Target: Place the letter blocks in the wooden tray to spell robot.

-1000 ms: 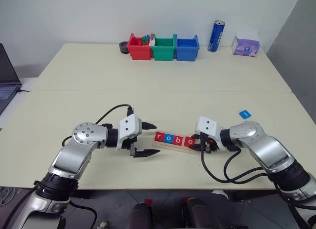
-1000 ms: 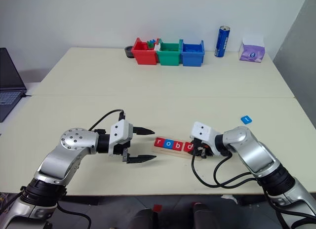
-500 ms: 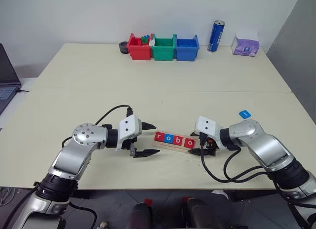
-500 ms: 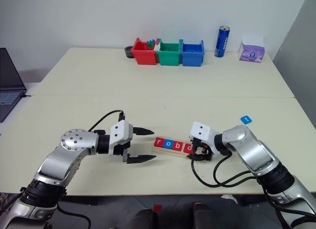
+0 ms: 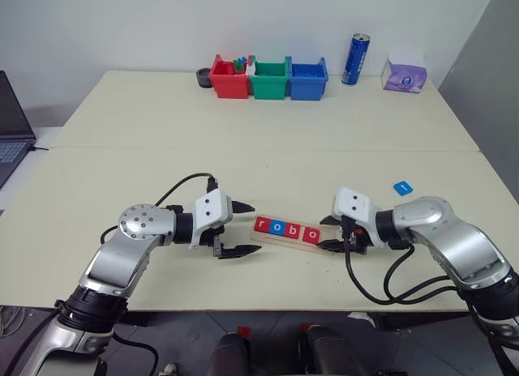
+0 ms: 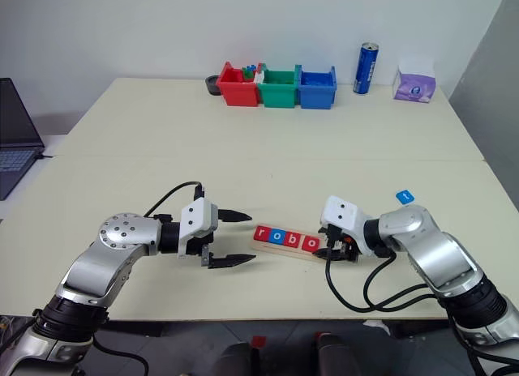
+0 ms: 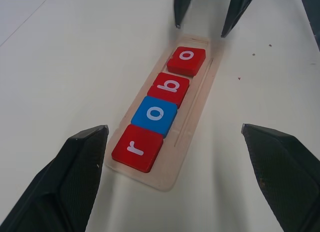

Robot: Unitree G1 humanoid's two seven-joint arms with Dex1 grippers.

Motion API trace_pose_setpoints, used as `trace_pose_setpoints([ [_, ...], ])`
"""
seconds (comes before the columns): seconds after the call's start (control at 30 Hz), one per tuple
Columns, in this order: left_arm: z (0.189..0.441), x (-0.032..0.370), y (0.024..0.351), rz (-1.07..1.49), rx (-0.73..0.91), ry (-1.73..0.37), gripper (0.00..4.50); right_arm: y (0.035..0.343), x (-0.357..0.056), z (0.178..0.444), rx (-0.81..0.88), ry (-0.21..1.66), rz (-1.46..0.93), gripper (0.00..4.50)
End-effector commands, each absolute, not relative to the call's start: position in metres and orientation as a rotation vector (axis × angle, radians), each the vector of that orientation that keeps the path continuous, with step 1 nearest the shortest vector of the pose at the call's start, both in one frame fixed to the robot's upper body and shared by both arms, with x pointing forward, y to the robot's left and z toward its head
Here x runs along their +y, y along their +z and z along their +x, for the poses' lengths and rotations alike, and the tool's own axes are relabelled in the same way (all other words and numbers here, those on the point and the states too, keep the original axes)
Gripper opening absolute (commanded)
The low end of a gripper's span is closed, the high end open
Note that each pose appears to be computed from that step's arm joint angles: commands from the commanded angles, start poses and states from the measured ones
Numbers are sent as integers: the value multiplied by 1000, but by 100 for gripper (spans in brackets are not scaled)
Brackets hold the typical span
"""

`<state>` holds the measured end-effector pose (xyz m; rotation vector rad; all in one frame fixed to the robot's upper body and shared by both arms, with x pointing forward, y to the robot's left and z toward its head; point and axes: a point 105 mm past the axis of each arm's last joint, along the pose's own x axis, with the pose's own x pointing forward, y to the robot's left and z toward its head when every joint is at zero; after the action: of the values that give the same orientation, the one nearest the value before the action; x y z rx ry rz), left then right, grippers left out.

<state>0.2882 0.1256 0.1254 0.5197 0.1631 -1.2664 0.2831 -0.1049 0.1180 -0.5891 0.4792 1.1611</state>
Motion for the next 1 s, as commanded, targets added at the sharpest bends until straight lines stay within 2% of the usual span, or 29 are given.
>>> trace_pose_setpoints([
  [0.03,290,128,135,546,124,-1255,450,125,-105,283,431,1145,-629,134],
  [0.17,291,128,136,548,122,-1253,450,120,-109,284,443,1134,-644,2],
  [0.57,290,126,136,547,119,-1254,450,115,-103,269,472,1213,-616,2],
  [1.0,290,127,137,550,118,-1253,450,105,-92,278,480,1201,-622,2],
])
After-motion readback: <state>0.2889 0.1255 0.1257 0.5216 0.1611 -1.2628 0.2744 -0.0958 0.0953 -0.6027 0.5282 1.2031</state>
